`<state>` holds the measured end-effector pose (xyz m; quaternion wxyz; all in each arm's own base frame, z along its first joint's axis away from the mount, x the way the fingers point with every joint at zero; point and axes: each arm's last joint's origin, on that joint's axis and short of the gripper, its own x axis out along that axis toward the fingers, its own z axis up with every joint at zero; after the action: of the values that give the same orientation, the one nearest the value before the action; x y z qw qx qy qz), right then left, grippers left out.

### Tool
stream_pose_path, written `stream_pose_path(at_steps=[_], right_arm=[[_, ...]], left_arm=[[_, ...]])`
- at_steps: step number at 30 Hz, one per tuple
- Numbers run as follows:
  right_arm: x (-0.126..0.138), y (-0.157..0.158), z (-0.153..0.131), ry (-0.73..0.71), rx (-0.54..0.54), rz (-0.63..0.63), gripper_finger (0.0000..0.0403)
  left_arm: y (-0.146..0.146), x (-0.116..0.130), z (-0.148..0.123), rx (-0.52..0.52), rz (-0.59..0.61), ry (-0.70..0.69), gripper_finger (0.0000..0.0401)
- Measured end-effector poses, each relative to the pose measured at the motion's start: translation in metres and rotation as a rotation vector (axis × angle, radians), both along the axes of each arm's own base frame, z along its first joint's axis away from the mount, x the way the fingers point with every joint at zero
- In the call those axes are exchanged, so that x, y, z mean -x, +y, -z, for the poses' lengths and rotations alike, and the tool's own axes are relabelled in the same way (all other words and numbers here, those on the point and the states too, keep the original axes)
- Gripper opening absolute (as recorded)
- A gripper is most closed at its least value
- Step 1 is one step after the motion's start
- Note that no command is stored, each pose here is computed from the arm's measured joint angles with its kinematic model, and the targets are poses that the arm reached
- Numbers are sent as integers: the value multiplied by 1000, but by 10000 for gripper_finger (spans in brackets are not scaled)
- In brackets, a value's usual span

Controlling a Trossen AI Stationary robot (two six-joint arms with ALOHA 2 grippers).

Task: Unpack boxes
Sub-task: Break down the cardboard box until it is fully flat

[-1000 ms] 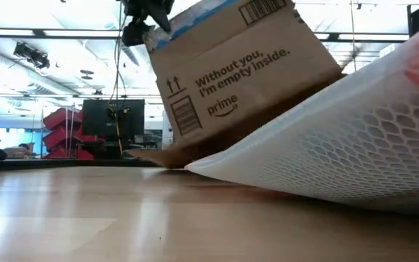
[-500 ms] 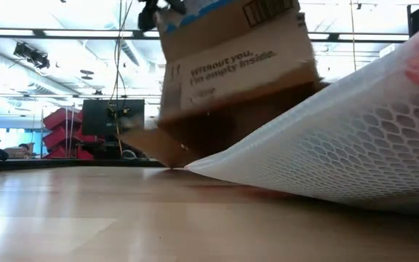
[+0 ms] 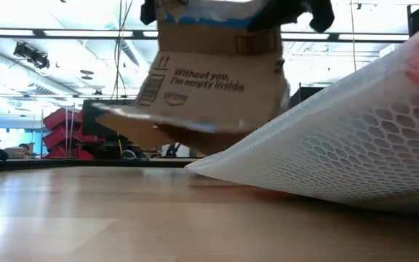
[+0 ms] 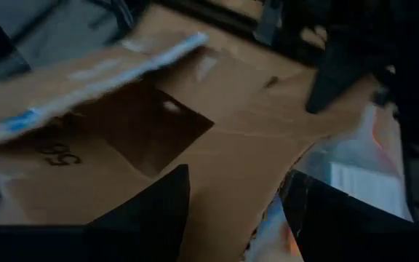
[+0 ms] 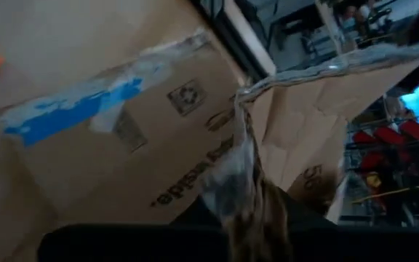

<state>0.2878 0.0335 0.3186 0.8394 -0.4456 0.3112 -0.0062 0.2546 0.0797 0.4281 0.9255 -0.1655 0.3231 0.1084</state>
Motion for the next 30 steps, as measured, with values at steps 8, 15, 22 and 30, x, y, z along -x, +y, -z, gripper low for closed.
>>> stream_pose_path(at_steps=[8, 15, 22, 30], right_arm=[[-16, 3, 30, 130, -40, -48, 2], [-25, -1, 35, 110, -95, -52, 7], [-33, -3, 38, 71, -162, -41, 16], [-36, -3, 28, -100, -462, 139, 61]], left_arm=[[-6, 11, 11, 13, 7, 171, 198], [-13, -7, 30, -3, 36, 215, 198], [-24, -24, 57, -15, 75, 275, 198], [-41, -33, 112, 63, 118, 437, 198]])
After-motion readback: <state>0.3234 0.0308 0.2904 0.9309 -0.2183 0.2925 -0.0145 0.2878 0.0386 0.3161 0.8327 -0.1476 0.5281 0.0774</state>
